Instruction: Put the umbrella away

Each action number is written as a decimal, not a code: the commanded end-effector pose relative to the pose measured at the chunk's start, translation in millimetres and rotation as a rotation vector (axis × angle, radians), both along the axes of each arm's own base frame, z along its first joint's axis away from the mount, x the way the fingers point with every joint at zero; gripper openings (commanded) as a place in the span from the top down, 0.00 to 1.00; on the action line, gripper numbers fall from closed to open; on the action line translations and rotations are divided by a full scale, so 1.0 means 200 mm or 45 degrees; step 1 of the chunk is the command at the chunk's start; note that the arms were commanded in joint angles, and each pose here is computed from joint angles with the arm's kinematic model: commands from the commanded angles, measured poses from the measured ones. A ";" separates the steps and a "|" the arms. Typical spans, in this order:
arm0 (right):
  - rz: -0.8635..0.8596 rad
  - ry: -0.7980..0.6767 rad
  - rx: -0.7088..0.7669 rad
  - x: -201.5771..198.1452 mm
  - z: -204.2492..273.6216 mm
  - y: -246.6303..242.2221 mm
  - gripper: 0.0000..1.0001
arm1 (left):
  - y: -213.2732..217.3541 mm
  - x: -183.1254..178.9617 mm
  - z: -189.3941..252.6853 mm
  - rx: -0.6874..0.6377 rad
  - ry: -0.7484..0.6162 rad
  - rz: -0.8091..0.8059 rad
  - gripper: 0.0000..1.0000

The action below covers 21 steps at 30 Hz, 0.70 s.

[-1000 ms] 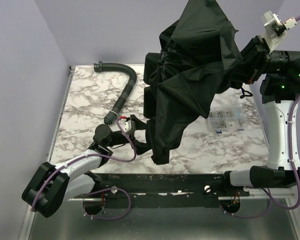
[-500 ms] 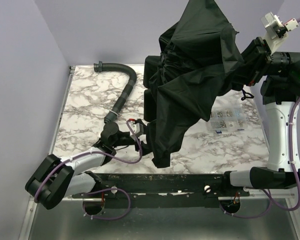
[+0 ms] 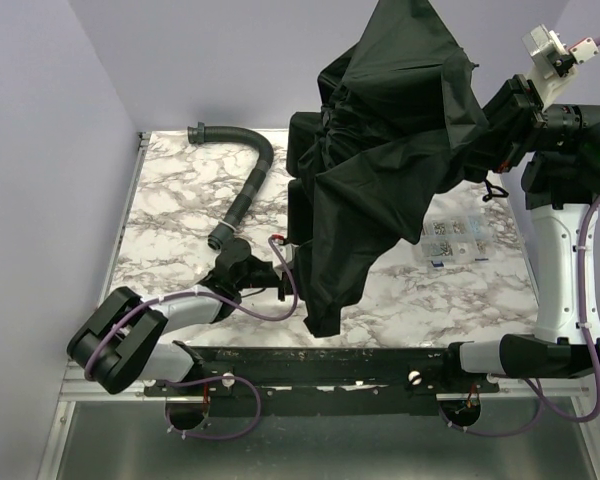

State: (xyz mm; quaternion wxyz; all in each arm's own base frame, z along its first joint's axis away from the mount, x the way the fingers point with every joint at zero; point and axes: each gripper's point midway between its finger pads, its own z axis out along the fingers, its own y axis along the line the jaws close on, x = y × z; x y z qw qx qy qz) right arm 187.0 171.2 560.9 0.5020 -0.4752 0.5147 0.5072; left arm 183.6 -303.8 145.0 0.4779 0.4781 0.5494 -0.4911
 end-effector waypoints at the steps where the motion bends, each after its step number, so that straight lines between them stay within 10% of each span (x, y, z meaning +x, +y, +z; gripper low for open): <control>1: -0.018 -0.058 0.038 -0.07 0.06 0.00 1.00 | 0.04 0.10 0.07 0.017 -0.130 0.075 1.00; 12: 0.039 -0.016 -0.007 -0.21 -0.04 0.02 1.00 | 0.22 0.41 0.31 0.070 -0.267 0.142 1.00; 21: 0.014 -0.011 0.013 -0.15 0.02 0.02 1.00 | 0.24 0.05 0.19 0.180 -0.267 0.014 1.00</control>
